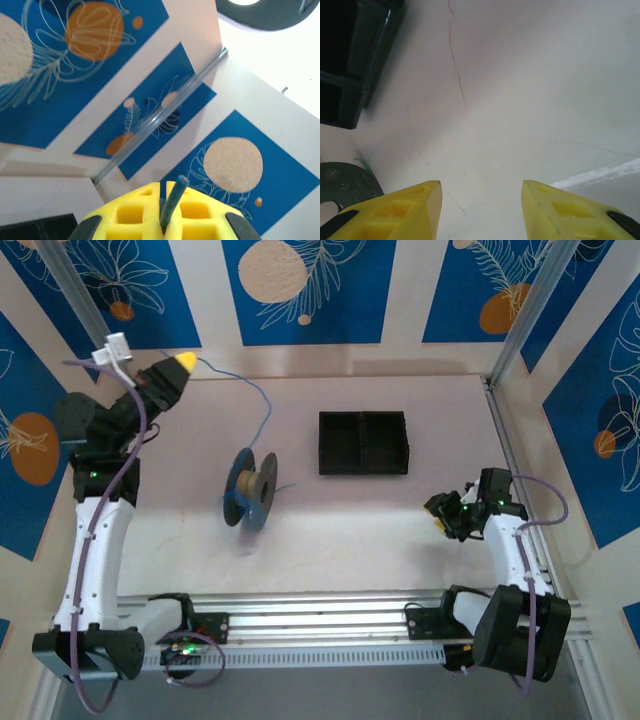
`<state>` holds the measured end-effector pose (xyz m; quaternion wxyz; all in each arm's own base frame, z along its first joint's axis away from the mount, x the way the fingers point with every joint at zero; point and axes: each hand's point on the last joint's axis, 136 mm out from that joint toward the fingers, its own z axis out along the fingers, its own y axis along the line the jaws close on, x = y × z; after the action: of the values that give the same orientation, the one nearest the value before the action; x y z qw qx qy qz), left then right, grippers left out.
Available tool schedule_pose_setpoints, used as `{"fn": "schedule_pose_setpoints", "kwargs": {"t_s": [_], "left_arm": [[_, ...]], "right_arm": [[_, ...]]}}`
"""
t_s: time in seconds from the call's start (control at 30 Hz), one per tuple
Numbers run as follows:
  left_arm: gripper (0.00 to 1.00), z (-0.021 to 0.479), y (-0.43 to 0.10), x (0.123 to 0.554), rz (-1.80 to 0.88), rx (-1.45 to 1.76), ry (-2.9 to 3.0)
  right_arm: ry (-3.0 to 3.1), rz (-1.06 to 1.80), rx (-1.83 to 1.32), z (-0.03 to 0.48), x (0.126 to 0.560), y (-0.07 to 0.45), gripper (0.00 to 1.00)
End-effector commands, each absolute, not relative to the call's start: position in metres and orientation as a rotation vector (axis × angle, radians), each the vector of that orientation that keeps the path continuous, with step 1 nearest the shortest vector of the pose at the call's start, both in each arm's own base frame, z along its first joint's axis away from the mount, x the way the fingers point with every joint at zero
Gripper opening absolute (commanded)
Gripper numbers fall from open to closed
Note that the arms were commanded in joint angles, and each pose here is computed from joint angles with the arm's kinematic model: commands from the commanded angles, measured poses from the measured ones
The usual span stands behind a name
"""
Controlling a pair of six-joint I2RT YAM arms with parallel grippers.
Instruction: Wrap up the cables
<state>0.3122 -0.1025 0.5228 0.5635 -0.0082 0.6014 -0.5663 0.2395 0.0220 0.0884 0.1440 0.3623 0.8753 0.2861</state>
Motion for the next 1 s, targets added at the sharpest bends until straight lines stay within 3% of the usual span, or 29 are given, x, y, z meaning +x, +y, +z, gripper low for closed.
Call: {"fn": "schedule_pose_setpoints", "kwargs": {"t_s": [0.0, 0.17, 0.4, 0.53, 0.73, 0.97], "left_arm": [[0.00, 0.552, -0.100, 0.293, -1.365, 0.040, 1.337], [0.00, 0.527, -0.108, 0.306, -1.404, 0.025, 1.390], [0.00, 0.506, -0.141, 0.298, -1.357, 0.089, 1.535], [0.00, 0.497, -0.163, 0.289, -1.338, 0.149, 1.595], [0.00, 0.484, -0.198, 0.282, -1.401, 0.265, 1.645], [0.00, 0.480, -0.215, 0.281, -1.447, 0.337, 1.660]], "right_arm": [[2.440, 1.003, 0.968, 0.108, 0.255, 0.034, 0.45], [2.361, 1.174, 0.682, 0.172, 0.273, 0.074, 0.46], [2.076, 1.425, -0.196, 0.330, 0.255, 0.191, 0.51], [1.878, 1.440, -0.447, 0.400, 0.247, 0.228, 0.54], [1.720, 1.381, -0.726, 0.443, 0.254, 0.260, 0.55], [1.735, 1.587, -0.961, 0.438, 0.255, 0.294, 0.57]]}}
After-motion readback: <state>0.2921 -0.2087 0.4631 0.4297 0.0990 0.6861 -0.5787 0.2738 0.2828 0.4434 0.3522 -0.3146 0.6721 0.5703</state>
